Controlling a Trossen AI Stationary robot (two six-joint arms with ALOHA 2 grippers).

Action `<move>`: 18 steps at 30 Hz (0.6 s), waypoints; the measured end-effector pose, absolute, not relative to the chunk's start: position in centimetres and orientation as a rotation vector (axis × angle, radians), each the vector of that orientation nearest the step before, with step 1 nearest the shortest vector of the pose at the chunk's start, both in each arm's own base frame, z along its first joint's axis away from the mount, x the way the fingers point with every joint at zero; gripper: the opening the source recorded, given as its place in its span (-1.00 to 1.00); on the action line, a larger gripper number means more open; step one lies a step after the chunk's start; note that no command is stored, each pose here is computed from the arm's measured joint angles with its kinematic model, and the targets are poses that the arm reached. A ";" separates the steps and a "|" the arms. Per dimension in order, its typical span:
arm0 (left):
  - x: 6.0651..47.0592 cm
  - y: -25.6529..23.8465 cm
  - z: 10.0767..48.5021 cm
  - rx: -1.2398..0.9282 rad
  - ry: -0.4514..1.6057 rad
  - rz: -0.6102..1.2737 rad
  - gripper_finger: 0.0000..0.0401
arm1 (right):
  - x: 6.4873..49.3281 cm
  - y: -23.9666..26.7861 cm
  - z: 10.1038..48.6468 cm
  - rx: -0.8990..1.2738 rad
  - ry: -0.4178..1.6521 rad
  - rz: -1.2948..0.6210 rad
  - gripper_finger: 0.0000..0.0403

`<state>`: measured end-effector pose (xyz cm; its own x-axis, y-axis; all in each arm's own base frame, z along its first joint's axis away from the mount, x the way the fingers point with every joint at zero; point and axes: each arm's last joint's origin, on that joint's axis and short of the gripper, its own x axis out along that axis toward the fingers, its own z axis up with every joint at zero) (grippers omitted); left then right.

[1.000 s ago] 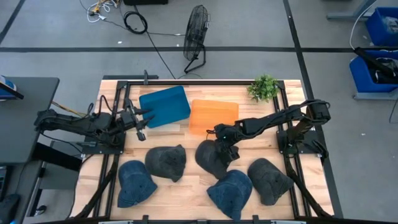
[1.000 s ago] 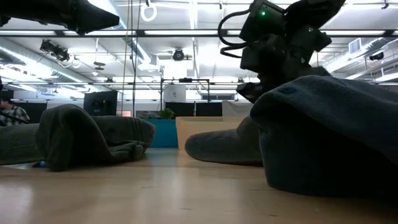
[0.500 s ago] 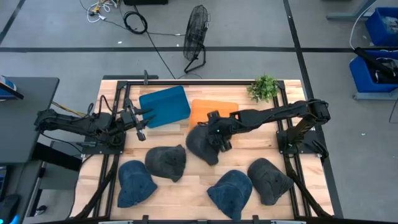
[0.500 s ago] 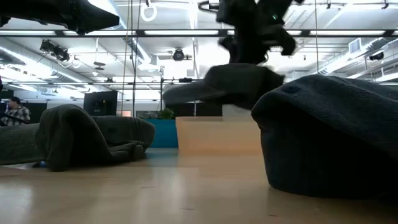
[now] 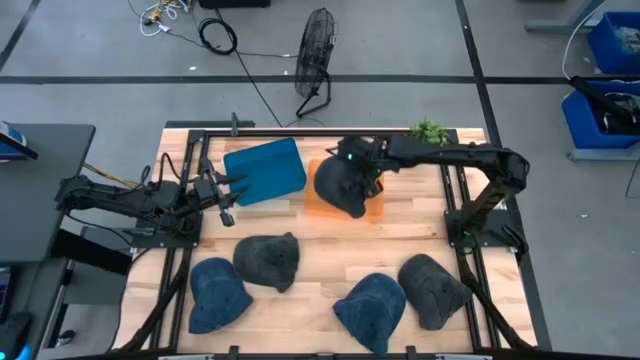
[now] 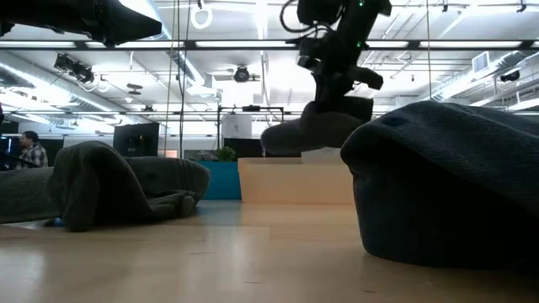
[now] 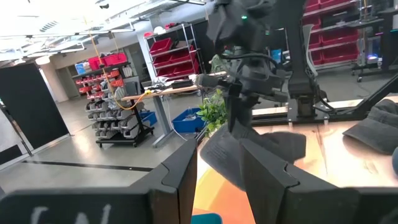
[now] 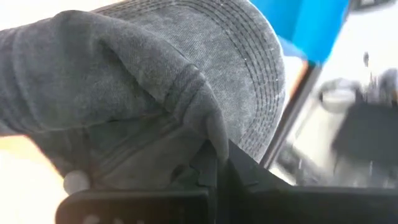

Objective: Pick & Place hat
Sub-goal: Put the middle black cap into the orange bin

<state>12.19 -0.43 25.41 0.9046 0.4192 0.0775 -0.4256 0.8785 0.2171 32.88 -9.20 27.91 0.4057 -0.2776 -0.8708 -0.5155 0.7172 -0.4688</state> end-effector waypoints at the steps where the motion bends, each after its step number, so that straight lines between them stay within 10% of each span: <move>1: 12.2 -0.4 25.4 0.233 -0.027 0.440 -0.39 | 32.8 -9.8 27.9 -0.825 1.162 0.215 -0.99; 18: 12.2 -0.4 25.0 0.224 0.008 0.434 -0.39 | 33.4 -14.4 22.9 -0.813 1.132 0.536 -0.98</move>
<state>12.22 -0.44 24.98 0.9075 0.4181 0.0396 -0.4162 0.8830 0.2171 33.39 -14.40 22.93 0.3505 -0.0230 -0.9363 -0.7389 0.6075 -0.2915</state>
